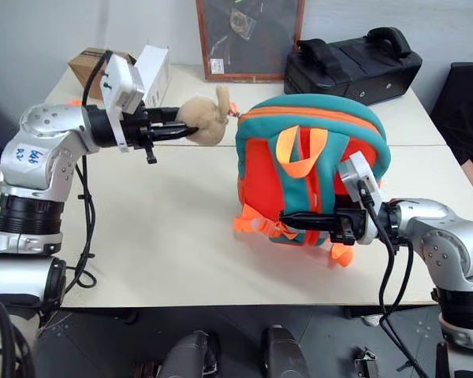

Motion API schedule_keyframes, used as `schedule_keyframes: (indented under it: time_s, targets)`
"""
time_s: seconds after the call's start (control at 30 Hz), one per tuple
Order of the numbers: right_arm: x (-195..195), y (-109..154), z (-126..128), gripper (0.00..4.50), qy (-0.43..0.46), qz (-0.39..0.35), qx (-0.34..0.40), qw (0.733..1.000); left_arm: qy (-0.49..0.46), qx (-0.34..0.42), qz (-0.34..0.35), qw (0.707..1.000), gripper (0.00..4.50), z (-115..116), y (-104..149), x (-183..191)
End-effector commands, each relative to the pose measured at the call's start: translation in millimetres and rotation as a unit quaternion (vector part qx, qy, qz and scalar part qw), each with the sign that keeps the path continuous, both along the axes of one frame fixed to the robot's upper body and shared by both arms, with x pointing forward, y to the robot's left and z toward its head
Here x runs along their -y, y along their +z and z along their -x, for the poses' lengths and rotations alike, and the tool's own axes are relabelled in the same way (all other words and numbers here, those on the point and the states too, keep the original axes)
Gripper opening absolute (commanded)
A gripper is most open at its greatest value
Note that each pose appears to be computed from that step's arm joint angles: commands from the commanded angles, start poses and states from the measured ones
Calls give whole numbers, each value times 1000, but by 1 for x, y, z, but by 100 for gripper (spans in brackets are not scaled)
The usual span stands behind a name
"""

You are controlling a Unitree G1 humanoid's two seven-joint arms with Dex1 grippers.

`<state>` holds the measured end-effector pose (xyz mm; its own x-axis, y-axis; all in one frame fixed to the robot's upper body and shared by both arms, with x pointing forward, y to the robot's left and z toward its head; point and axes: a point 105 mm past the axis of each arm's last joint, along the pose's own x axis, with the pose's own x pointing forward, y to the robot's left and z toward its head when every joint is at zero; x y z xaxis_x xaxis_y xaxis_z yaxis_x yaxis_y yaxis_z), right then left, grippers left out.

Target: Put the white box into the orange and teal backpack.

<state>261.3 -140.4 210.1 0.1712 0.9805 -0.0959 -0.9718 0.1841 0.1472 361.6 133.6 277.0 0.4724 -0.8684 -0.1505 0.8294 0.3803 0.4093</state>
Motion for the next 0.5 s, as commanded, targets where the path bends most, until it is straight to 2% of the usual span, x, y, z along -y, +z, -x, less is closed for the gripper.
schedule_keyframes:
  time_s: [0.03,0.17,0.27,0.4,0.5]
  targets:
    - [3,16,0,0,-12,-22,27,999,-12,-57,-49,997,93,18,-47,-7]
    - [1,20,1,0,-10,-30,30,999,5,-83,-64,995,93,13,-90,5]
    - [0,22,5,0,3,-30,33,999,5,-84,-76,994,93,7,-110,20]
    - [-2,24,9,0,11,-30,36,999,20,-76,-85,993,93,-9,-124,36]
    - [-4,21,8,0,3,-26,47,999,25,-72,-75,994,93,-16,-123,39]
